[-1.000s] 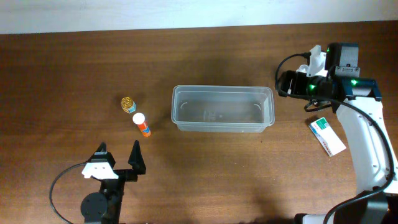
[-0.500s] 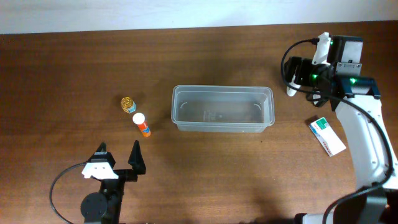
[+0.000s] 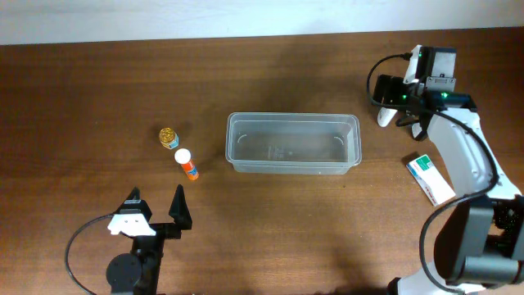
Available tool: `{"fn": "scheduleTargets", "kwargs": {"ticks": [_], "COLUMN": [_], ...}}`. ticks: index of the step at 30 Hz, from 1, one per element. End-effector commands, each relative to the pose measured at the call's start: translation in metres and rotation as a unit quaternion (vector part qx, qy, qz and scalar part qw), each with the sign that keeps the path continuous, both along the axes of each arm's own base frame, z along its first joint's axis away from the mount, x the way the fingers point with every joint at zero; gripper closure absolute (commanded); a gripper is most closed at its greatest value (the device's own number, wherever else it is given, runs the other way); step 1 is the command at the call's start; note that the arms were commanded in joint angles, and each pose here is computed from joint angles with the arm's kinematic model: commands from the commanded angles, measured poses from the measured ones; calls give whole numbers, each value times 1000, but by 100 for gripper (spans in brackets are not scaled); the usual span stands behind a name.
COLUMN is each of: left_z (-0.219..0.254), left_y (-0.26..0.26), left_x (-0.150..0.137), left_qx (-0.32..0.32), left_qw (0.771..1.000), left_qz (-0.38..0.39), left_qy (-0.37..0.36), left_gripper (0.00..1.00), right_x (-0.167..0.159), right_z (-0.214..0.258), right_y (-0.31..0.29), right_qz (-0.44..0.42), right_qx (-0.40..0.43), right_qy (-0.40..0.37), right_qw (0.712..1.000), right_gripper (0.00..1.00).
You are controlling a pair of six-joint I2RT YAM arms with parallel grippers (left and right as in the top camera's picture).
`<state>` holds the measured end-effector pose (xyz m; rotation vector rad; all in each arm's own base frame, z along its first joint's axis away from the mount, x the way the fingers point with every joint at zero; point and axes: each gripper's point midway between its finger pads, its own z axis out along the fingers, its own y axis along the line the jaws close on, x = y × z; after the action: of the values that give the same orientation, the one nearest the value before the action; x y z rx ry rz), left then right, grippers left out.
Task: Pack container
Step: 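Move the right gripper over the white spray bottle and grasp it, then lift the white spray bottle with the right gripper toward the container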
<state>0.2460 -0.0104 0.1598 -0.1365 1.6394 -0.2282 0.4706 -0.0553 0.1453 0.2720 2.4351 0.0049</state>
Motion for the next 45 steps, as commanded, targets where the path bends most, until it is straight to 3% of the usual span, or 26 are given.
{"fn": "scheduleTargets", "kwargs": {"ticks": [1, 10, 15, 21, 34, 45], "left_z": [-1, -1, -1, -1, -1, -1], "left_y": [-1, -1, -1, -1, -1, -1], "left_x": [0, 0, 0, 0, 0, 0], "left_qx": [7, 7, 7, 7, 7, 7], "left_qw": [1000, 1000, 1000, 1000, 1000, 1000], "left_qz": [-4, -4, -4, -4, -4, -4], "left_qy": [-1, -1, -1, -1, -1, -1], "left_gripper": [1, 0, 1, 1, 1, 1], "right_x": [7, 12, 17, 20, 21, 19], "right_z": [0, -21, -25, -23, -41, -40], "right_y": [-11, -12, -17, -18, -19, -27], "right_qz": [-21, -23, -51, -52, -54, -70], "right_qx": [-17, -14, -5, -7, -8, -28], "right_qy": [-4, 11, 4, -3, 14, 15], "right_qw": [1000, 1000, 999, 999, 998, 997], "right_gripper": [2, 0, 11, 13, 42, 52]}}
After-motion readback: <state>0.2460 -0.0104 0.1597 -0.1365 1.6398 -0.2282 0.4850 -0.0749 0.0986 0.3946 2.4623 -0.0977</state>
